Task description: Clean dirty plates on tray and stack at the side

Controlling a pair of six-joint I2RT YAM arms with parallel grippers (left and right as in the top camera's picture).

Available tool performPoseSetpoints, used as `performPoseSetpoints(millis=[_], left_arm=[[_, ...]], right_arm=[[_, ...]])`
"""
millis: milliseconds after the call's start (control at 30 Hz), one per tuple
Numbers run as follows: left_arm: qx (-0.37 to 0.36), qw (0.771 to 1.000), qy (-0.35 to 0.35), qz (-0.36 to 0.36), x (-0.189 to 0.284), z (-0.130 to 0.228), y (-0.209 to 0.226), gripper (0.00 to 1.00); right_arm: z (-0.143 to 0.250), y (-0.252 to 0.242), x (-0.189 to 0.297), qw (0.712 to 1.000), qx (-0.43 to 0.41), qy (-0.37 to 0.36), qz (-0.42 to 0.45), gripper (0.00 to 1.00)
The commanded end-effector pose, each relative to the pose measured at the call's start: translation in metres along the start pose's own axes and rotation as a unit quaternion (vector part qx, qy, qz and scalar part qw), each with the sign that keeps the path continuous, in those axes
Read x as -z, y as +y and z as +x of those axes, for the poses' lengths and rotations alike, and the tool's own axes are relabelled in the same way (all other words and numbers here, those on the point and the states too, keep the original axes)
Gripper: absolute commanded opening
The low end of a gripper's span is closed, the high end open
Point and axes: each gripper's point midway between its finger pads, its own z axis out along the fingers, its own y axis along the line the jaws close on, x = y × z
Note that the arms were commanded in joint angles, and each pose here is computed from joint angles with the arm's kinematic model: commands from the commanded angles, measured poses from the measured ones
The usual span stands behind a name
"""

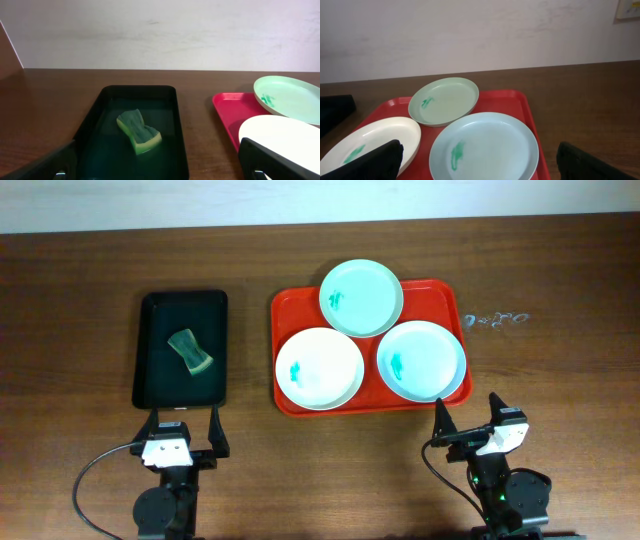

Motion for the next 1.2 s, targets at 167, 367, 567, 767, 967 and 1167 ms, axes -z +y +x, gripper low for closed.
performPoseSetpoints(millis=[167, 367, 567, 767, 967, 1167], left_arm=[[-0.008, 1.0, 0.003, 0.008, -0.0004, 0.0028, -0.0029, 0.99], [-0.008, 1.0, 0.003, 0.008, -0.0004, 0.0028, -0.0029, 0.99], [-0.008, 1.0, 0.003, 0.008, -0.0004, 0.0028, -0.0029, 0.99], [-0.008, 1.0, 0.003, 0.008, -0.0004, 0.0028, -0.0029, 0.99], [-0.008, 1.0, 0.003, 0.008, -0.0004, 0.0028, -0.0029, 0.99], [-0.008, 1.0, 0.003, 0.008, -0.0004, 0.0028, -0.0029, 0.99]], right_arm=[[0.0033, 0.0003, -0.0004, 1.0, 0.0, 0.003, 0.0, 0.99], [0.0033, 0.0003, -0.0004, 1.0, 0.0, 0.003, 0.0, 0.99], [0.0033, 0.0003, -0.0004, 1.0, 0.0, 0.003, 0.0, 0.98], [0.0033, 0.0003, -0.0004, 1.0, 0.0, 0.003, 0.0, 0.99], [0.0033, 0.0003, -0.0004, 1.0, 0.0, 0.003, 0.0, 0.99], [0.0033, 0.0003, -0.0004, 1.0, 0.0, 0.003, 0.0, 0.99]])
